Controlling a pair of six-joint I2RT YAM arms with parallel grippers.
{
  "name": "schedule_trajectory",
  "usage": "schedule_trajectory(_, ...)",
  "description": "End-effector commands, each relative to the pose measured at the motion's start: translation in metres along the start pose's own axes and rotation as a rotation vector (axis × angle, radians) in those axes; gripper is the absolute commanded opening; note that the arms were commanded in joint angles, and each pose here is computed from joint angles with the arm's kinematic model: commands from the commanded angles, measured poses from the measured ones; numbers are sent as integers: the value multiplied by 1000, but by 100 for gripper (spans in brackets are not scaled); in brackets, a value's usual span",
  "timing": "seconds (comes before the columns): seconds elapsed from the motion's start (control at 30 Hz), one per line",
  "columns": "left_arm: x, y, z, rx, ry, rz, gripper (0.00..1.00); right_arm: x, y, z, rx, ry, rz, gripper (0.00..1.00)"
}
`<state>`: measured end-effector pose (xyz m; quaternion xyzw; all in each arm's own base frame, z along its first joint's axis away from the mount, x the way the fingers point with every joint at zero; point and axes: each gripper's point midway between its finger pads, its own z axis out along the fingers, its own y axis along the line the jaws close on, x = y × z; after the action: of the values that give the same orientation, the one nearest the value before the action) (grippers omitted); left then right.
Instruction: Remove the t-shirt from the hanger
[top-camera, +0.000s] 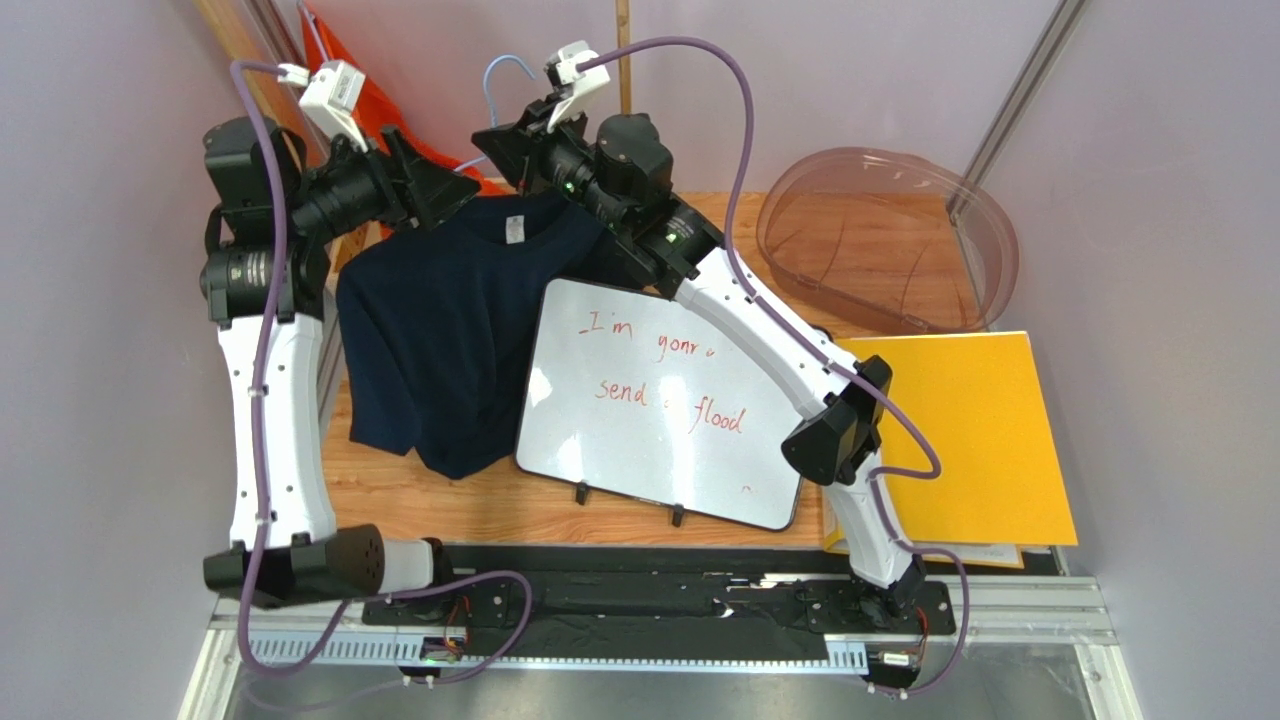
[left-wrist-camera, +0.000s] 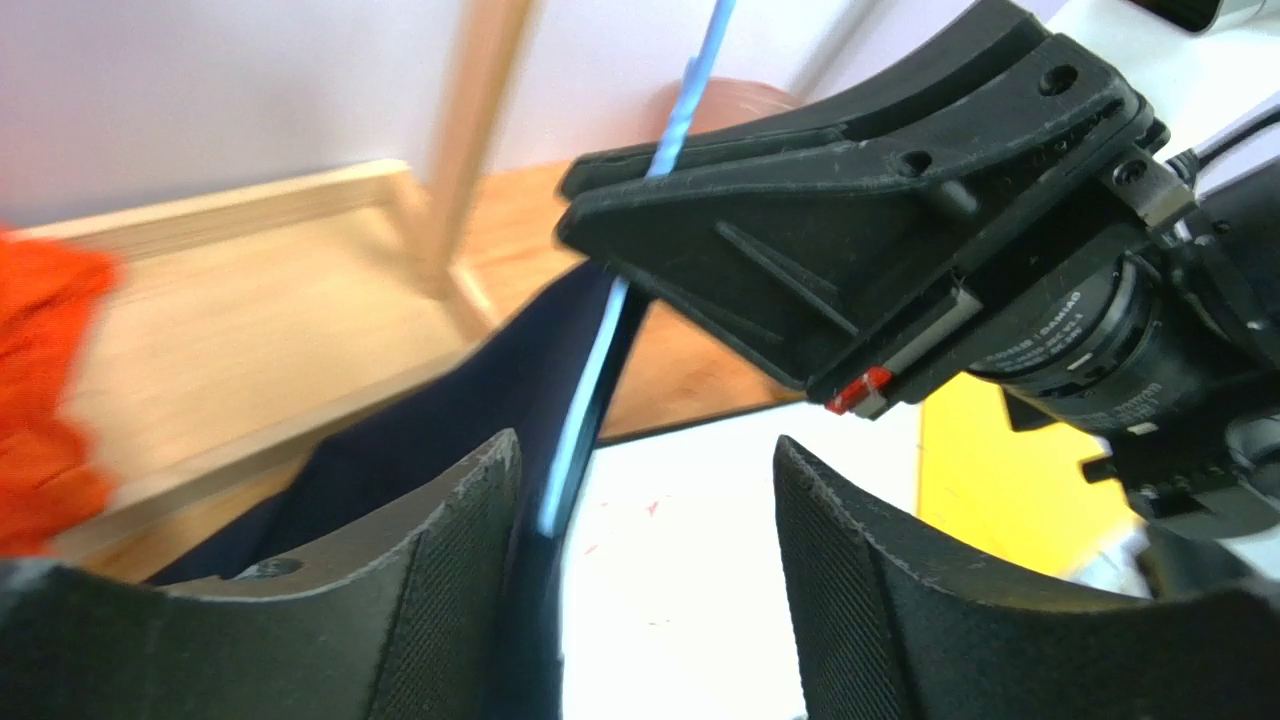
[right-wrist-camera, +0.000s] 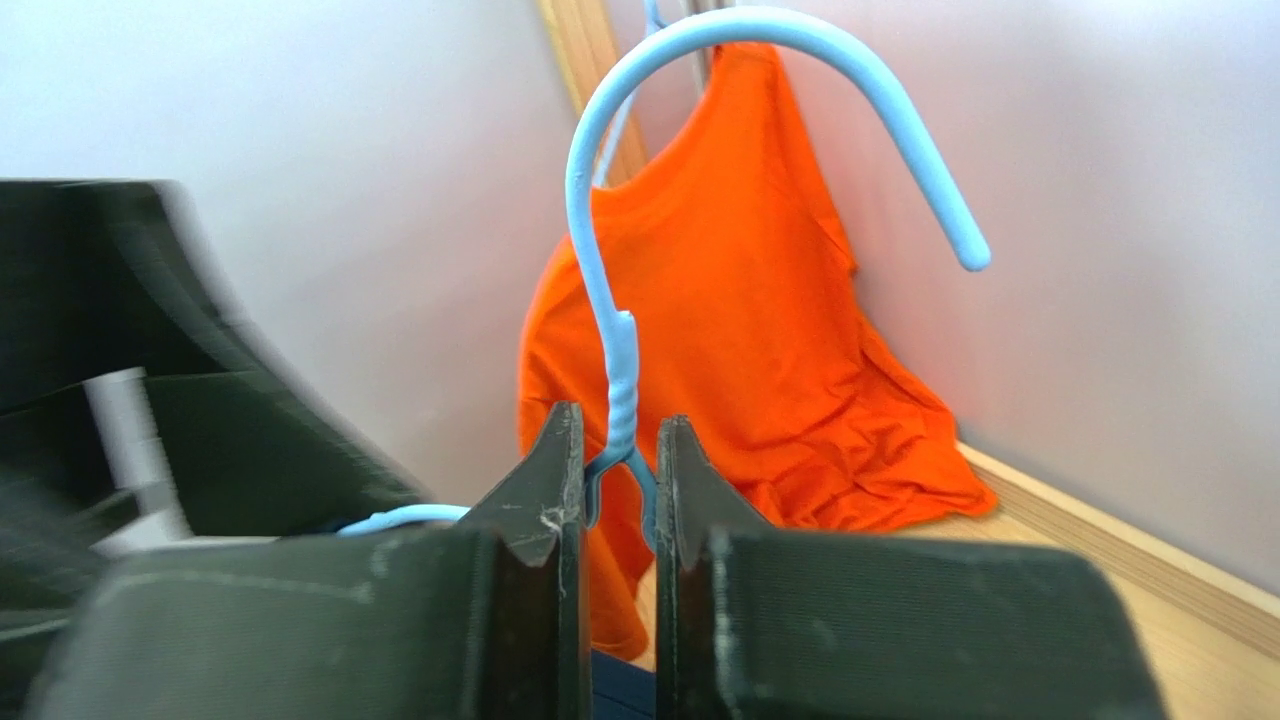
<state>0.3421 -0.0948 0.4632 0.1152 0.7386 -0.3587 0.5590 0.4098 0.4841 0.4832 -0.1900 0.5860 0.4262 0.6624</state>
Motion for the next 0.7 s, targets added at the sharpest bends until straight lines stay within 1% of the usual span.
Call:
schedule_trajectory(0.0,-11,-1,-38,-210,-122,82,70,-43,-20,-9,85,-108,-70,0)
schedule_trajectory(0.03,-7,11,-44,-291,-131,92,72,-45,-22,-10,86,-110,-76,0)
schedule_trajectory(0.1,-4,10,-64,-369,-156,117,73,-46,-28,-13,91,-104,-89,0)
schedule_trajectory(0.13,1,23,-72,-456,-162,113,73,-51,-29,-15,93,-109,-89,0)
schedule_trajectory(0.17,3,17,-85,-484,-182,126,74,-54,-33,-17,99,-112,-90,0)
schedule_trajectory(0.23,15,28,-95,-561,-183,125,74,-54,-38,-19,108,-107,-92,0)
schedule_trajectory(0.3,18,21,-111,-594,-220,151,80,-59,-40,-23,111,-112,-95,0)
schedule_trajectory(0.33,25,23,-111,-591,-210,158,80,-57,-39,-23,104,-105,-96,0)
schedule_trajectory(0.37,21,15,-114,-572,-228,192,81,-58,-41,-24,106,-107,-99,0)
schedule_trajectory(0.43,17,7,-113,-541,-232,203,81,-60,-40,-26,108,-106,-97,0)
schedule_trajectory(0.47,22,12,-111,-553,-203,178,81,-59,-41,-26,110,-104,-96,0)
schedule_trajectory(0.53,21,19,-114,-598,-191,152,81,-67,-40,-30,109,-113,-95,0)
schedule_trajectory(0.57,27,29,-110,-620,-158,124,81,-66,-40,-31,110,-110,-95,0)
schedule_trajectory(0.6,33,36,-108,-635,-144,91,83,-73,-38,-34,106,-125,-98,0)
schedule_trajectory(0.67,41,45,-102,-651,-120,52,83,-78,-40,-36,109,-130,-100,0)
